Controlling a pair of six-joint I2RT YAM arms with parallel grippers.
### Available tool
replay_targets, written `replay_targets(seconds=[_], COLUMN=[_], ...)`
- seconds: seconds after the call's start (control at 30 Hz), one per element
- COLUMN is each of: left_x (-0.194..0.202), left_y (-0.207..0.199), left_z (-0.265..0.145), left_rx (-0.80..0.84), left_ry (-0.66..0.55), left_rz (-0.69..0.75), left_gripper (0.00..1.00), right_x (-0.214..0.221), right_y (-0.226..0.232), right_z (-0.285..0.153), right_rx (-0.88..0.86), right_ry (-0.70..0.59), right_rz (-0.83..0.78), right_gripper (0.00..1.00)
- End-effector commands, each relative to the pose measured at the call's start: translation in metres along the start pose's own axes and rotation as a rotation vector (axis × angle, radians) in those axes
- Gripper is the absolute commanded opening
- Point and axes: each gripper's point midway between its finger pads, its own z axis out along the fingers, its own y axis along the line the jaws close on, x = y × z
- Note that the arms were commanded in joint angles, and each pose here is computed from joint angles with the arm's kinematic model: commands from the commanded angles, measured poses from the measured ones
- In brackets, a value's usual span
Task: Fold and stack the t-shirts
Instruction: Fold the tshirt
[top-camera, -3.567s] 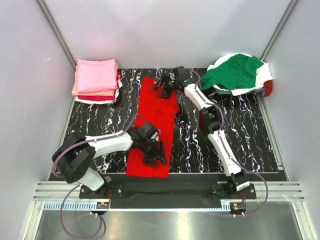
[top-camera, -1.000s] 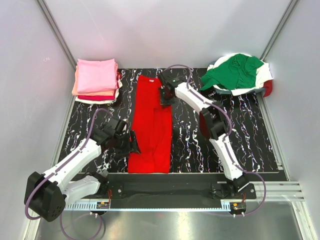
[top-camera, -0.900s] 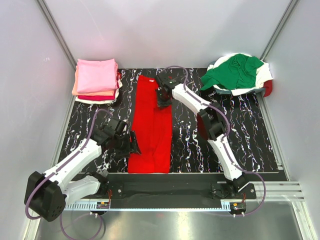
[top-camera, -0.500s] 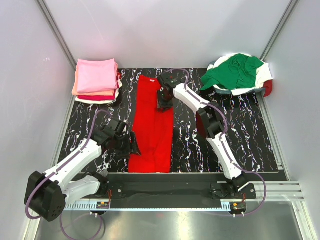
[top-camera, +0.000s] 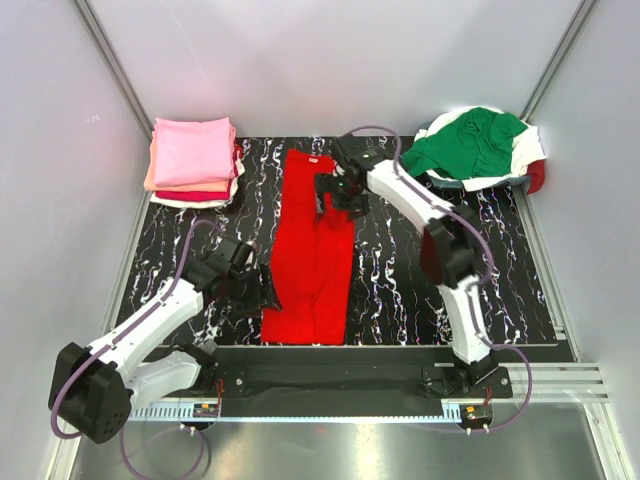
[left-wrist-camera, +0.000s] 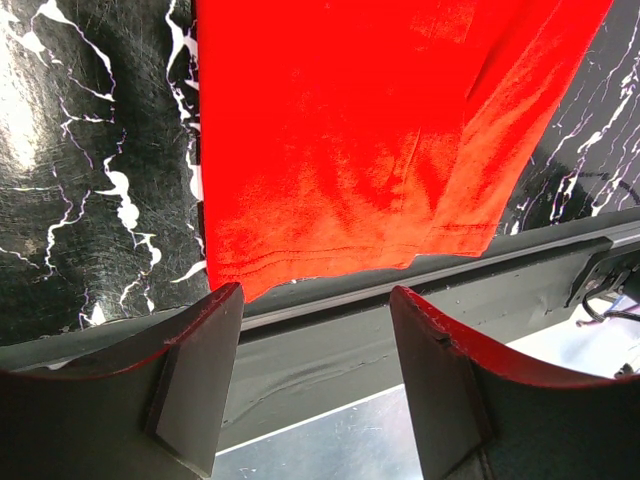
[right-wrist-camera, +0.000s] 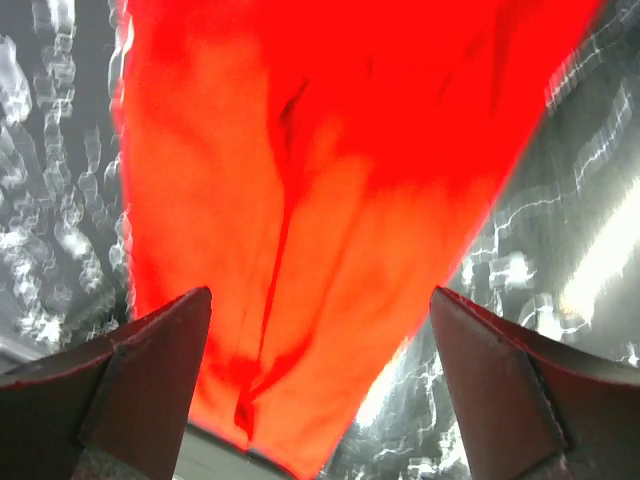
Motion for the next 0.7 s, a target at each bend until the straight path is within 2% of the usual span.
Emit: replay_targets(seconds=[0.0,0.03,0.07,0.1,0.13,0.17,0.2,0.23,0.27,0.37,0.4,0.67], left_x=[-0.004,-0.001,0.002,0.006,0.005,0.007,0.009,0.010,0.011,0.020,0.025,0.025], left_y=[-0.004,-0.001,0.003,0.006,0.004,0.005,0.013,0.015,0.017,0.031,0.042,0.058], left_z=[-0.006,-0.005,-0.003,-0.001,-0.001,0.001,0.003,0.003,0.005,0.012,0.017,0.025], left_rx=[0.022,0.015,0.007,-0.001,0.012,0.007,-0.026,-0.040,-0.047,-0.083,-0.117,-0.159], left_ry=[-0.034,-0.032,-0.025,-0.015,-0.021,-0.017,-0.022,-0.023,-0.024,-0.033,-0.035,-0.122], left_rz=[-0.009,-0.011,-0.021,-0.029,-0.026,-0.047,-0.065,-0.091,-0.106,-0.185,-0.205,-0.305], left_gripper=[0.66,0.66,0.67,0.66,0.66,0.67,0.66,0.66,0.66,0.66,0.65,0.64], right_x=[0.021,0.038,0.085,0.091,0.110,0.156,0.164,0.180,0.214,0.251,0.251,0.271], right_y=[0.000,-0.004,-0.020,-0.012,-0.012,-0.018,-0.009,-0.007,-0.008,0.005,0.013,0.034], right_z=[-0.085,-0.085,-0.068,-0.084,-0.083,-0.070,-0.079,-0.078,-0.070,-0.069,-0.069,-0.035], right_rx=[-0.015,-0.015,0.005,-0.047,-0.059,-0.040,-0.074,-0.076,-0.063,-0.101,-0.134,-0.145], right_ry=[-0.094,-0.072,0.042,-0.007,0.011,0.097,0.062,0.076,0.133,0.156,0.141,0.207], right_rz=[0.044,0.073,0.123,0.167,0.187,0.197,0.231,0.241,0.236,0.268,0.292,0.291], right_gripper=[0.98,0.98,0.98,0.97,0.96,0.96,0.95,0.94,0.93,0.90,0.89,0.82])
